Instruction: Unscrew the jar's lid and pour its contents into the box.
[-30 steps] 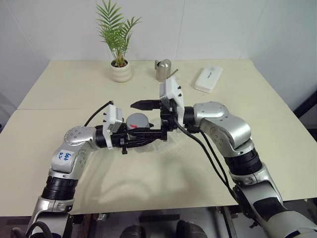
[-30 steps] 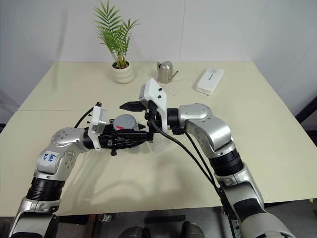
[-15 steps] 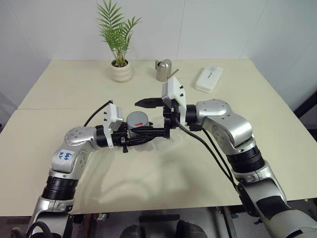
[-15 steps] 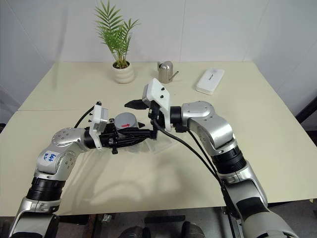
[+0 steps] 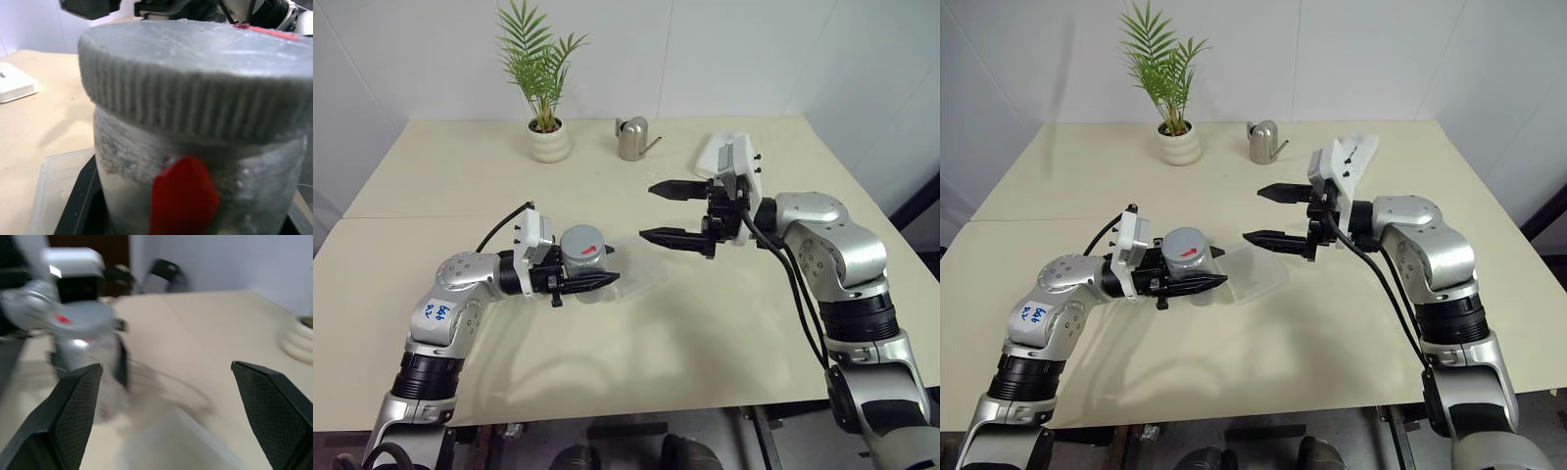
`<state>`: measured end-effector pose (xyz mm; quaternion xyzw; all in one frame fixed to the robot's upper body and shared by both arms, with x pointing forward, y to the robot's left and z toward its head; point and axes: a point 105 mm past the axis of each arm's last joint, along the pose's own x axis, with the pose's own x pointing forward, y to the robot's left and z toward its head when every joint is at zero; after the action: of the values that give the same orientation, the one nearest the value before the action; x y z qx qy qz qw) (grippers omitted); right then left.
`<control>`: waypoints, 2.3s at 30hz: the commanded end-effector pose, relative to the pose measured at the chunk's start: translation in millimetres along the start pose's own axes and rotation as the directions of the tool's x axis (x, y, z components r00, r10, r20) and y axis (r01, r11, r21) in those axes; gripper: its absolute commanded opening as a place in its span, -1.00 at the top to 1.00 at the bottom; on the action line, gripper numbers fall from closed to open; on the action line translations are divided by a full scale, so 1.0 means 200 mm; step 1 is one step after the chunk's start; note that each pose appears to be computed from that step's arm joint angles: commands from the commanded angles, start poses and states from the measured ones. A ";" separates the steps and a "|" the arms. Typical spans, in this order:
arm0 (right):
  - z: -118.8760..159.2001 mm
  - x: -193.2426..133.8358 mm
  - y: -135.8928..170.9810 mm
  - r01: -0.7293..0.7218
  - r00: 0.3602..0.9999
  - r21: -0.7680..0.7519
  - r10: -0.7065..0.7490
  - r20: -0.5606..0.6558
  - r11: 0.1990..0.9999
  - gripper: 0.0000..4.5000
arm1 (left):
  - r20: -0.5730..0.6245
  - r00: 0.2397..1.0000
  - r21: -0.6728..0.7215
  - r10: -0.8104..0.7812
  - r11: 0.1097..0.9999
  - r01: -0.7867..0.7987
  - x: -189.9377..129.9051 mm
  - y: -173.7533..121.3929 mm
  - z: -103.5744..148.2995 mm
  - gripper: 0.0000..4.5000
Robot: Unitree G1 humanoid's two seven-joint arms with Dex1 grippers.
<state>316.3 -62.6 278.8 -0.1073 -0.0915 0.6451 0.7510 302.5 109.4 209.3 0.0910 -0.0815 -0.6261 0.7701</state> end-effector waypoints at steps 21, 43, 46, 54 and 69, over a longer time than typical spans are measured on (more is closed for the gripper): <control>0.06 0.41 0.18 -0.094 0.995 0.015 0.093 0.038 0.995 -0.97 | 0.036 0.999 0.038 -0.011 0.999 0.010 0.04 0.02 0.05 0.14; 0.05 -0.05 -0.17 0.104 0.993 -0.060 -0.107 -0.053 0.993 -0.97 | 0.023 1.000 0.039 0.020 0.999 -0.021 0.00 0.03 0.04 0.14; 0.10 0.02 -0.07 0.004 1.000 -0.042 -0.003 0.006 0.999 -0.97 | 0.023 0.999 0.039 0.023 0.999 -0.024 0.00 0.03 0.04 0.14; 0.08 0.32 0.15 -0.110 0.993 -0.007 0.110 0.033 0.994 -0.97 | 0.032 0.999 0.035 0.014 0.999 -0.015 0.03 0.04 0.04 0.14; 0.07 0.35 0.06 -0.036 0.999 -0.027 0.037 0.024 0.999 -0.97 | 0.029 1.000 0.031 0.007 0.999 -0.008 0.03 0.03 0.04 0.14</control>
<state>309.0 17.5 270.1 -0.1014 -0.0720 0.6739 0.7283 311.2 105.8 208.4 0.0823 -0.0837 -0.6175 0.7777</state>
